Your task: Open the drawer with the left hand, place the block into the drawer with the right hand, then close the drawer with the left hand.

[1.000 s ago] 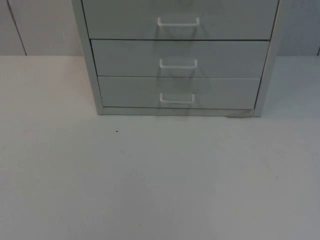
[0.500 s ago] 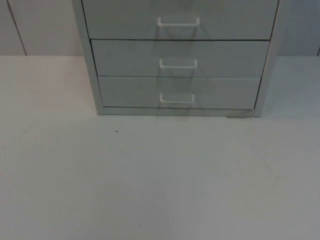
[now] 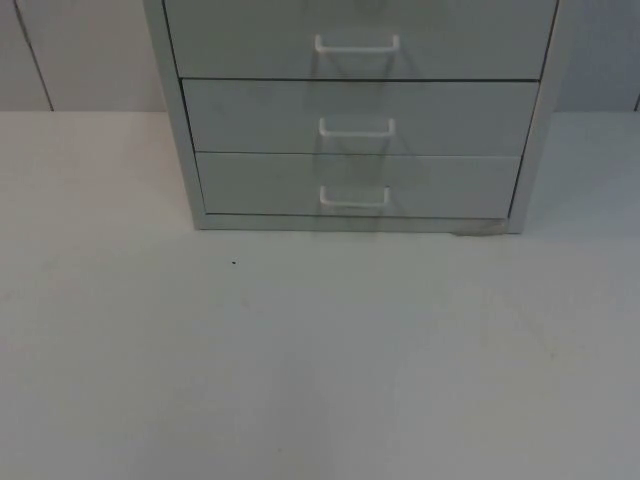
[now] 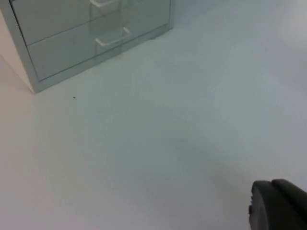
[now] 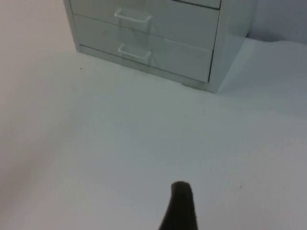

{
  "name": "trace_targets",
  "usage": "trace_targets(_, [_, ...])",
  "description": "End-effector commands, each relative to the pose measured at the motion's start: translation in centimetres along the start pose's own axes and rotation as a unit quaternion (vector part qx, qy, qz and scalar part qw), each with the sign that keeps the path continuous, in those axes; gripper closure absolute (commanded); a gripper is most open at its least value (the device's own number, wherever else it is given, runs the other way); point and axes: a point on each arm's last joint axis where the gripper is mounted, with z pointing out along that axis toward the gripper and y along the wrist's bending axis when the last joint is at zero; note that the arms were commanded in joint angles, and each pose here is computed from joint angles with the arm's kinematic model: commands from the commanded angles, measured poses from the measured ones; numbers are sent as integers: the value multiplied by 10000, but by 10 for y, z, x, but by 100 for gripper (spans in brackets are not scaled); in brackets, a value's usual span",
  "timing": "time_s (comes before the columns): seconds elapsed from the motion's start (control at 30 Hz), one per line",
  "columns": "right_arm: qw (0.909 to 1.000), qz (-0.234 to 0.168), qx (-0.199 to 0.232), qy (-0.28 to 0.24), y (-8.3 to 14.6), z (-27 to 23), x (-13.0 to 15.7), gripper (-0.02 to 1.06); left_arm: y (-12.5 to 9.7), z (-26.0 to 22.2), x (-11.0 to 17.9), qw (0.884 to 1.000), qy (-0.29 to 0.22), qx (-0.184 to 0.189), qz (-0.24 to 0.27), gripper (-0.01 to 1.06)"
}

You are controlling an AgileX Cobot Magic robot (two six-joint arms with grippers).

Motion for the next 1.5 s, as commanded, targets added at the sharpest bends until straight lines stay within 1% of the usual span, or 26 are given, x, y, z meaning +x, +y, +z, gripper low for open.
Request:
trace_targets(0.0, [9999, -8, -99, 94, 2, 1, 3, 42, -1, 1, 0, 9999, -41, 68, 83, 105])
trace_targets(0.37, [9999, -7, -101, 118, 2, 2, 4, 42, -1, 1, 0, 9999, -51, 67, 85, 105])
trace_targets(0.43, [9999, 71, -34, 125, 0, 2, 4, 42, -1, 1, 0, 10000, -52, 56, 59, 105])
trace_targets(0.5, [9996, 228, 127, 135, -3, 2, 4, 42, 0, 1, 0, 10000, -54, 33, -20, 105])
trace_targets(0.6, [9992, 320, 202, 145, -4, 2, 5, 42, 0, 1, 0, 9999, -53, 36, -78, 105])
trace_targets(0.8, [9992, 320, 202, 145, -4, 2, 5, 42, -1, 1, 0, 9999, -52, 46, -83, 105])
trace_targets(0.83, [9992, 320, 202, 145, -4, 2, 5, 41, -1, 1, 0, 9999, -52, 46, -83, 105])
trace_targets(0.9, [9993, 282, 201, 146, -4, 2, 5, 33, -1, 1, 0, 9999, -52, 47, -84, 103])
trace_targets(0.93, [9993, 282, 201, 146, -4, 2, 5, 33, -1, 1, 0, 9999, -52, 47, -84, 103])
trace_targets(0.97, [9993, 282, 201, 146, -4, 2, 5, 25, -1, 1, 0, 9999, -52, 47, -84, 97])
trace_targets(1.0, [9993, 282, 201, 146, -4, 2, 5, 16, -1, 1, 0, 9999, -52, 47, -84, 89])
trace_targets(1.07, [9993, 282, 201, 146, -4, 2, 5, 0, -1, 1, 0, 9999, -52, 47, -84, 65])
trace_targets(1.1, [9993, 282, 201, 146, -4, 2, 5, -1, -1, 1, 0, 9999, -52, 47, -84, 48])
trace_targets(1.13, [9993, 282, 201, 146, -4, 2, 5, -1, -1, 1, 0, 9999, -52, 47, -84, 48])
trace_targets(1.17, [9993, 282, 201, 146, -4, 2, 5, -1, -1, 1, 0, 9999, -52, 47, -97, 30])
trace_targets(1.23, [9993, 282, 201, 146, -4, 2, 5, -1, -1, 1, 0, 9999, -52, 47, -97, 3])
trace_targets(1.27, [9993, 282, 201, 146, -4, 2, 5, -1, -1, 1, 0, 9999, -52, 47, -97, 0])
trace_targets(1.47, [9993, 282, 201, 146, -4, 2, 5, -1, -1, 1, 0, 10000, -50, 71, -43, 0])
